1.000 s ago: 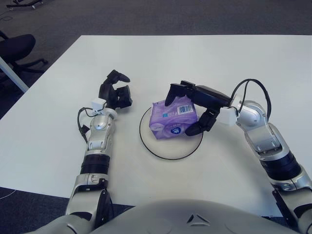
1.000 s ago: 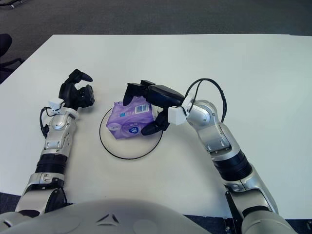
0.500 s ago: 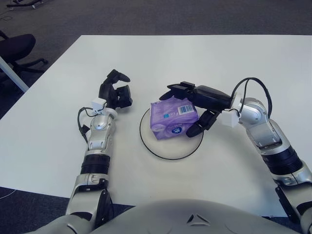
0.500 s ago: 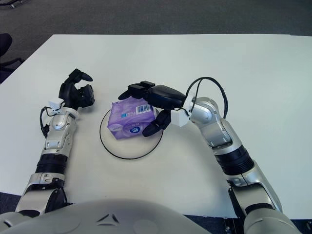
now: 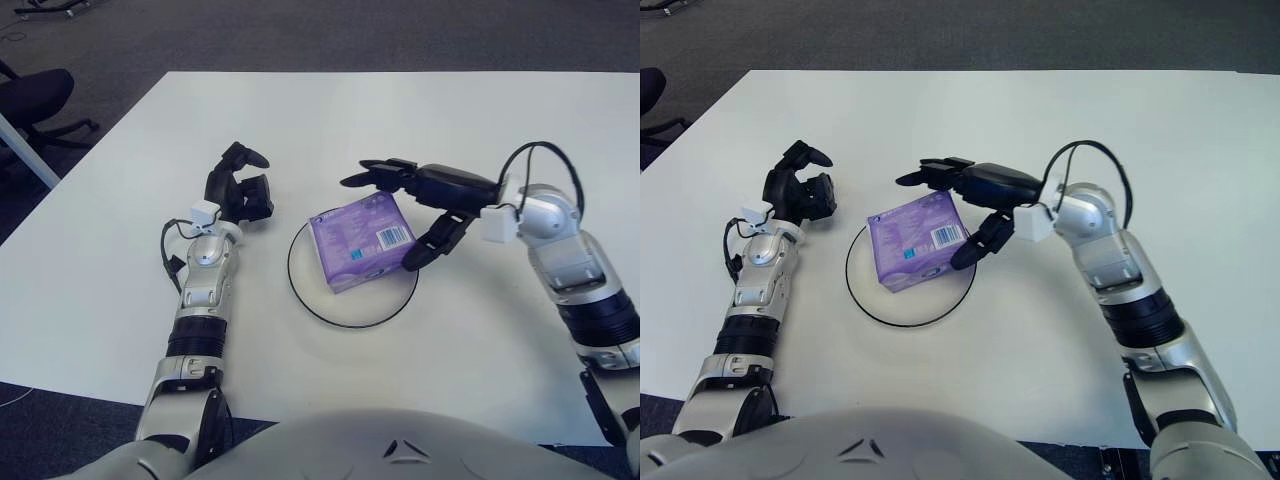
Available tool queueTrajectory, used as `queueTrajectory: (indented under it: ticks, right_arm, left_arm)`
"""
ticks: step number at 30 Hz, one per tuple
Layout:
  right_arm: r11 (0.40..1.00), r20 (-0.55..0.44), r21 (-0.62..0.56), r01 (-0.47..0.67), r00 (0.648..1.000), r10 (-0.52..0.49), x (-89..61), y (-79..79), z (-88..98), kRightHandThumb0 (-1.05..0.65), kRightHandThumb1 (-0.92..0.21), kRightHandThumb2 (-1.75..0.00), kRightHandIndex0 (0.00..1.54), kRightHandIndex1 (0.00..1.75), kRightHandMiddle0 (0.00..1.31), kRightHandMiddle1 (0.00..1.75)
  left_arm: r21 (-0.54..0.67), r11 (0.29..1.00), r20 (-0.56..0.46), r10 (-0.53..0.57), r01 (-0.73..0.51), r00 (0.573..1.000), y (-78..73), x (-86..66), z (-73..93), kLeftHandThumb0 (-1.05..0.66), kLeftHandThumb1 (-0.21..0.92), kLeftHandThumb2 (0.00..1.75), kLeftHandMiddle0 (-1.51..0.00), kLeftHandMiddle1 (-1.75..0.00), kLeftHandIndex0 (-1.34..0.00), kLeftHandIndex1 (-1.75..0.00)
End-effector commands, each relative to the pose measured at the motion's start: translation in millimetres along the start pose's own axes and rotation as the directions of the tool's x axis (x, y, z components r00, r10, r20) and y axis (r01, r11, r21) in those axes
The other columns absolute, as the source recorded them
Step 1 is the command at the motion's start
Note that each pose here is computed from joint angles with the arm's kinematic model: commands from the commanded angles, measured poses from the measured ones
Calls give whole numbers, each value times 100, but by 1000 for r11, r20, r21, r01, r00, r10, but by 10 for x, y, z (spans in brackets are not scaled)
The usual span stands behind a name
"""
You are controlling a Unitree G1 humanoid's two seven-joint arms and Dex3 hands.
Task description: Put the tissue paper into the plate.
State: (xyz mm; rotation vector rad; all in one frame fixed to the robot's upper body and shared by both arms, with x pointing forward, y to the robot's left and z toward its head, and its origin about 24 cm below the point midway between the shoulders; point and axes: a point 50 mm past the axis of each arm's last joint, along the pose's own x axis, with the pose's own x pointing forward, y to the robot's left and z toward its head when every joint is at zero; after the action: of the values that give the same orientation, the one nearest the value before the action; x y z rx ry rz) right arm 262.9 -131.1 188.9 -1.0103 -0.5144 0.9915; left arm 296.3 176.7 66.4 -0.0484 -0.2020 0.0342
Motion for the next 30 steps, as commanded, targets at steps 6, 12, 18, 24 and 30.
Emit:
queueTrajectory:
  ticks: [6, 12, 18, 24, 30]
  right_arm:
    - [997, -81, -46, 58, 995, -61, -283, -365, -78, -105, -77, -35, 0, 0, 0, 21]
    - [990, -126, 47, 131, 984, -124, -398, -435, -179, -105, -76, -35, 4, 2, 0, 38]
    - [970, -171, 197, 143, 979, -110, -505, -476, -350, -103, -72, -35, 8, 4, 0, 51]
    - [890, -139, 445, 104, 989, -46, -483, -526, -670, -101, -68, -40, 7, 6, 0, 50]
    - [804, -101, 583, 115, 992, -68, -494, -498, -700, -98, -66, -42, 5, 5, 0, 44]
  left_arm:
    - [-51, 996, -271, 59, -75, 961, -15, -549, -634, -48, 31, 132, -133, -175, -62, -175]
    - [-48, 996, -269, 58, -73, 961, -4, -539, -629, -48, 31, 133, -133, -175, -62, -175]
    - [-48, 996, -268, 53, -68, 962, 3, -535, -628, -48, 31, 133, -133, -175, -62, -175]
    - [-48, 997, -268, 50, -66, 962, 15, -537, -633, -48, 31, 132, -133, -175, -62, -175]
    - [-55, 996, -270, 47, -64, 962, 22, -539, -634, -48, 31, 132, -133, -175, -62, -175]
